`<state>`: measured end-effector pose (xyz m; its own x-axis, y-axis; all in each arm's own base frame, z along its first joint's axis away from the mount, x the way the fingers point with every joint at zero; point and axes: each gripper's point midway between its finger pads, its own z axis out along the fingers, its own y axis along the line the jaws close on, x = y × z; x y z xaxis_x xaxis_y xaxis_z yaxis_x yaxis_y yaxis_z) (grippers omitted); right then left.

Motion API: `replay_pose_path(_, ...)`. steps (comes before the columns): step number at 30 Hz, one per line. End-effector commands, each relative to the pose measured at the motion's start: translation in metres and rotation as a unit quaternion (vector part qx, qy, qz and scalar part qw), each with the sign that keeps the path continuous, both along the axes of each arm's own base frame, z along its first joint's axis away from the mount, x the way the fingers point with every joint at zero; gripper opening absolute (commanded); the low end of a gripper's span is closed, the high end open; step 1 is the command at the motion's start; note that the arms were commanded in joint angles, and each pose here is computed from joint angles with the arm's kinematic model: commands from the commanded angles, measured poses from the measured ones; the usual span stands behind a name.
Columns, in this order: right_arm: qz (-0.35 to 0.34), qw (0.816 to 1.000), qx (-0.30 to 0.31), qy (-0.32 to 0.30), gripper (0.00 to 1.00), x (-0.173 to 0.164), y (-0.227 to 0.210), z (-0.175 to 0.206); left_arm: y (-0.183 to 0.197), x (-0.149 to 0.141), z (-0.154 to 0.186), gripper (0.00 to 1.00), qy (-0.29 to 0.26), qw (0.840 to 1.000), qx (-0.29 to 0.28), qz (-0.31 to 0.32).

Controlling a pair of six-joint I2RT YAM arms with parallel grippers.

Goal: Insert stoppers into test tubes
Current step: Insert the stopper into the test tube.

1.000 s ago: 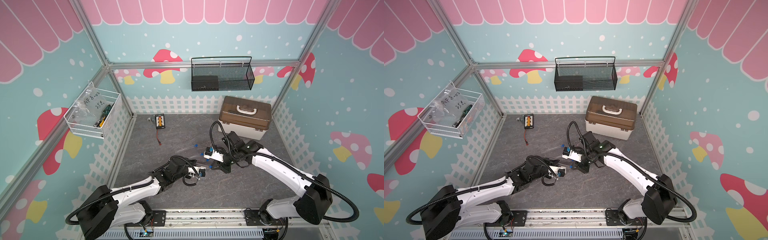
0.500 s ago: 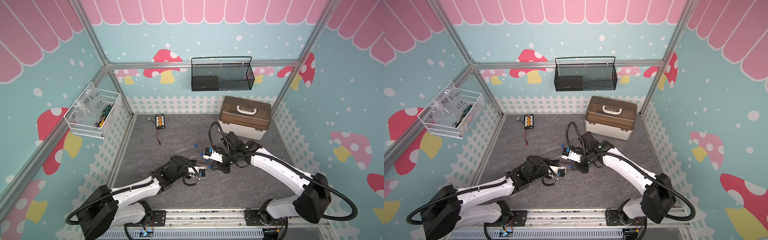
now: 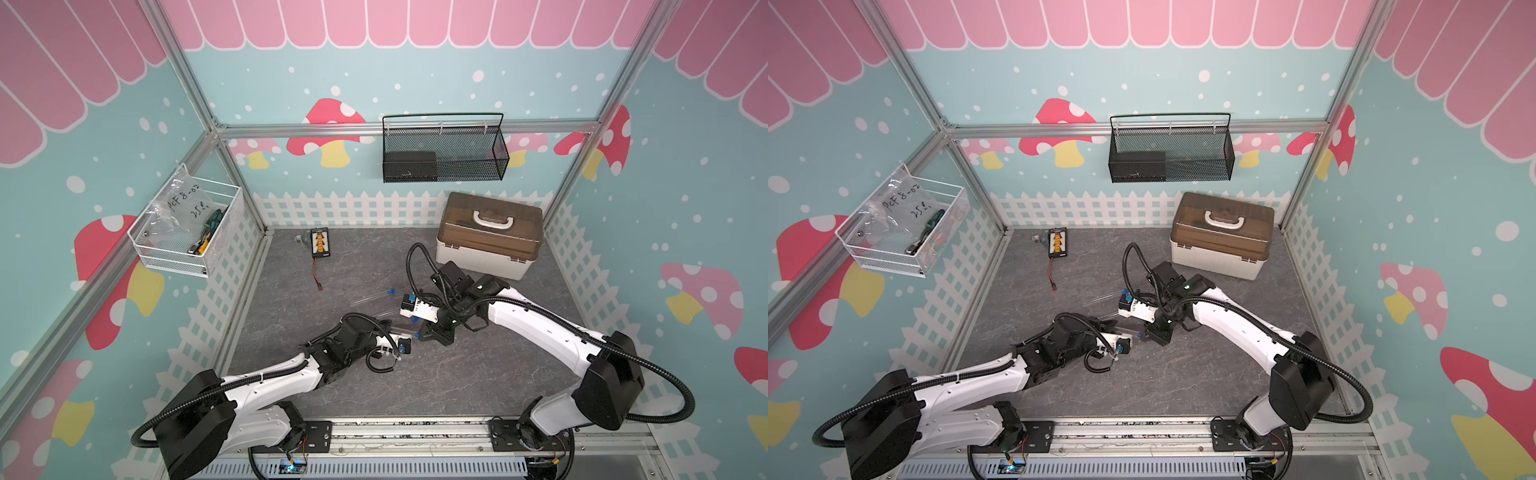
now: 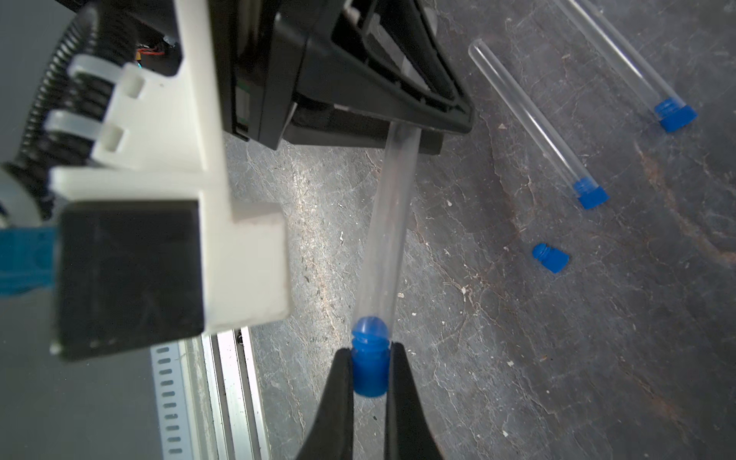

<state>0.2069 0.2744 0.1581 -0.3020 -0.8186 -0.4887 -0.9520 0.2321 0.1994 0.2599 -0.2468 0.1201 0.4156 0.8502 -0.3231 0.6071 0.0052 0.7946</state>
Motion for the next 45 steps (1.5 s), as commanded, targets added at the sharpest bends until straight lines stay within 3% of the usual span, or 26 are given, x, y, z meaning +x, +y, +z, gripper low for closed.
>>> replay_pose_path(1, -0.028, 0.999, -0.002, -0.021, 0.01, 0.019, 0.008, 0.008, -0.019, -0.011, 0.016, 0.0, -0.052, 0.997, 0.005, -0.051)
replay_pose_path(8, -0.049, 0.998, 0.02, -0.036, 0.0, 0.035, 0.024, 0.027, -0.026, -0.028, 0.024, 0.0, -0.09, 0.992, -0.005, -0.091)
replay_pose_path(17, -0.067, 0.993, 0.094, -0.038, 0.0, 0.052, 0.057, 0.064, -0.037, -0.052, 0.032, 0.0, -0.146, 0.975, 0.011, -0.166)
replay_pose_path(25, -0.088, 0.986, 0.118, -0.076, 0.0, 0.069, 0.067, 0.079, -0.053, -0.09, 0.032, 0.0, -0.081, 0.962, -0.033, -0.258)
replay_pose_path(29, -0.095, 0.982, 0.141, -0.086, 0.0, 0.077, 0.076, 0.088, -0.056, -0.1, 0.032, 0.0, -0.074, 0.955, -0.037, -0.286)
replay_pose_path(38, -0.087, 0.972, 0.202, -0.082, 0.01, 0.08, 0.099, 0.108, -0.062, -0.105, 0.033, 0.0, -0.064, 0.952, -0.05, -0.296)
replay_pose_path(45, -0.056, 0.962, 0.254, -0.079, 0.05, 0.066, 0.107, 0.126, -0.061, -0.1, 0.027, 0.0, -0.043, 0.959, -0.053, -0.275)
